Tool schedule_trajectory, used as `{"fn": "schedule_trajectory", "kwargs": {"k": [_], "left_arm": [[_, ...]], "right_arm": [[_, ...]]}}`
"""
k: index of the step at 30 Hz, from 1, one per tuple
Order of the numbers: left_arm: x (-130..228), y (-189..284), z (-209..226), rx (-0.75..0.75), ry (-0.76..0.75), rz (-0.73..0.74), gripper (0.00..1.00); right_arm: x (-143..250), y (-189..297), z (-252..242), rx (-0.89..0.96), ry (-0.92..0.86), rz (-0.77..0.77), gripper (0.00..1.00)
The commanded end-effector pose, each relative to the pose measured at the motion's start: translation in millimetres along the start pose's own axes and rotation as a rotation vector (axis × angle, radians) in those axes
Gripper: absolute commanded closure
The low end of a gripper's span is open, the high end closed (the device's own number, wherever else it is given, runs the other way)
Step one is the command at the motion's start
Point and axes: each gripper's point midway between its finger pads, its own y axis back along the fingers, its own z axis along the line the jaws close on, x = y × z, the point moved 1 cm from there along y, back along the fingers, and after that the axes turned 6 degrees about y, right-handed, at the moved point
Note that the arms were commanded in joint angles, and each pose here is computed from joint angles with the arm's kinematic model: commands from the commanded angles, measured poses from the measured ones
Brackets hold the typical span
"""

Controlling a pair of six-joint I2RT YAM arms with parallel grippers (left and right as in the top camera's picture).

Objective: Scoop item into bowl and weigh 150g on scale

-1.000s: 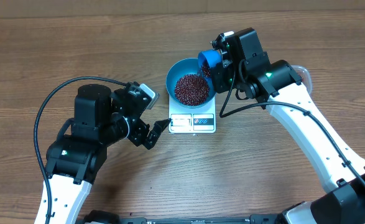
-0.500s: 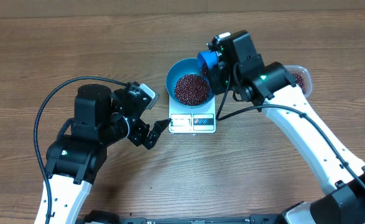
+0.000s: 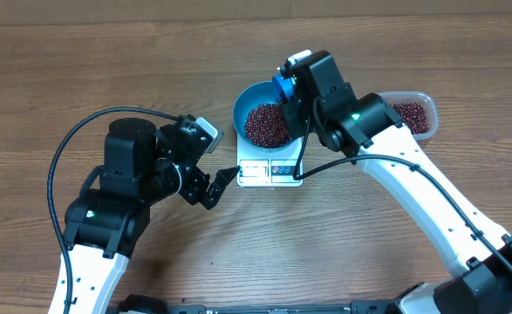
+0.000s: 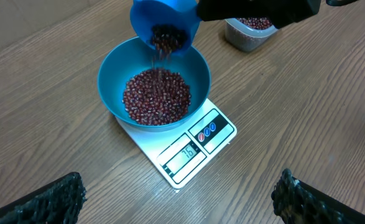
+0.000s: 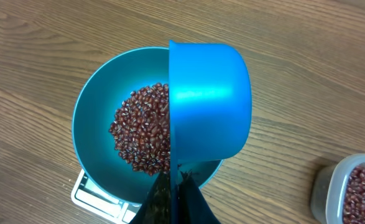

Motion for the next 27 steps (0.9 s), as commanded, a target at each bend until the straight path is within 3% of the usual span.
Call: {"fn": "schedule_trajectory", "kwargs": {"k": [1,27], "left_arm": [[-10.6,4.5,-1.1,0.006,-0.031,-0.027,0.00],[-10.6,4.5,-1.1,0.006,-0.031,-0.027,0.01]], "right_arm": [[-14.6,19.6,-3.3,0.063,0.009,-0.063,0.96],[-14.9,23.0,-1.4,0.137,0.043,-0.069,0.96]]}}
